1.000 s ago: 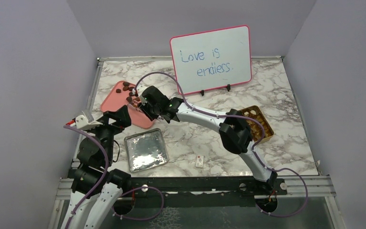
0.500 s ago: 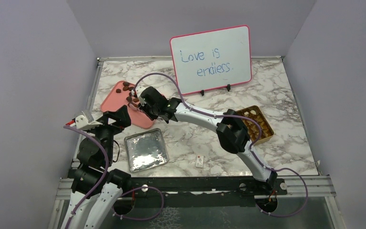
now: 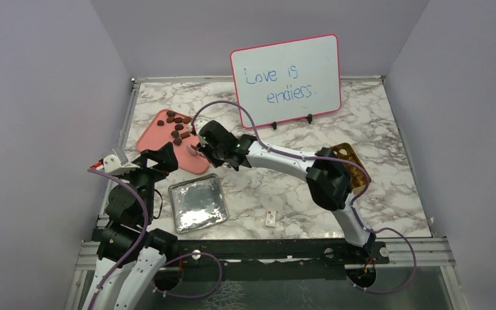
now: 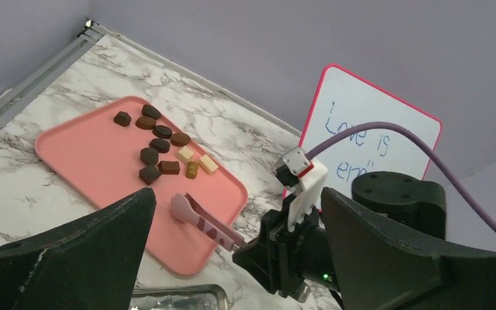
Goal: Pack the chocolate
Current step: Pick up the fake chocolate from the plate, then place the fake chocolate in the packing box.
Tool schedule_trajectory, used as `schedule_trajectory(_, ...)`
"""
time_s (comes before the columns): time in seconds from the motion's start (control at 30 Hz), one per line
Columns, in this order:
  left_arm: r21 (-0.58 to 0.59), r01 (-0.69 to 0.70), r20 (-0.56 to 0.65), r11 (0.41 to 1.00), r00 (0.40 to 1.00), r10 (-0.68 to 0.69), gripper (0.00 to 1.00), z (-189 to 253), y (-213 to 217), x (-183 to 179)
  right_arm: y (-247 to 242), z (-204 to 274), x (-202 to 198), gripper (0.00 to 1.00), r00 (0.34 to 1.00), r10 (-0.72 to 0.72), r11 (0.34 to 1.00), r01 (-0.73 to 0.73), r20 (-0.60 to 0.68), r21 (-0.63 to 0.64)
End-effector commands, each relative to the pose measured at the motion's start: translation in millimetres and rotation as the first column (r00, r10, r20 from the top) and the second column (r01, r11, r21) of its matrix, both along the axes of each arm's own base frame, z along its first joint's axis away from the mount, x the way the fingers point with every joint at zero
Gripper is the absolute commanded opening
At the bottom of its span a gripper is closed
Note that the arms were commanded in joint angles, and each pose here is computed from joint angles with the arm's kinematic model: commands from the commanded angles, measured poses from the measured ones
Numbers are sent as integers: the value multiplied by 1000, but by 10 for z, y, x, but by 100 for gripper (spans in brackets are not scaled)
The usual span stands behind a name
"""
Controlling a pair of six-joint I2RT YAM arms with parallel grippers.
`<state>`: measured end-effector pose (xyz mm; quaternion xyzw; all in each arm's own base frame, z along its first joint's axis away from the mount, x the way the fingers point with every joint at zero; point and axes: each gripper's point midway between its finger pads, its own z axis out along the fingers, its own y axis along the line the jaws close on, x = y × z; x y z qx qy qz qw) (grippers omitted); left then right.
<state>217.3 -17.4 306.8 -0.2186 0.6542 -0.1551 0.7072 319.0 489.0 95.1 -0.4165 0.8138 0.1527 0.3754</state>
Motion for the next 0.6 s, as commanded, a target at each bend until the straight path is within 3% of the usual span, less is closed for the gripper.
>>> schedule_trajectory(0.0,18,-10,-3,1000,1000,10,99,25,14,24,-170,533,-86,24,998,-60,995,57,24,85)
schedule_trajectory(0.17,19,13,-15,1000,1000,-13,99,-4,-38,48,-422,860,-302,24,998,-63,984,58,21,169)
schedule_trajectory(0.33,13,56,-31,998,998,-55,99,-40,-131,83,-747,1003,-445,22,992,-130,977,129,-8,172)
schedule_trajectory(0.57,51,272,-167,961,951,-261,99,-329,-557,177,-1286,1085,-734,22,977,-206,960,213,-55,180)
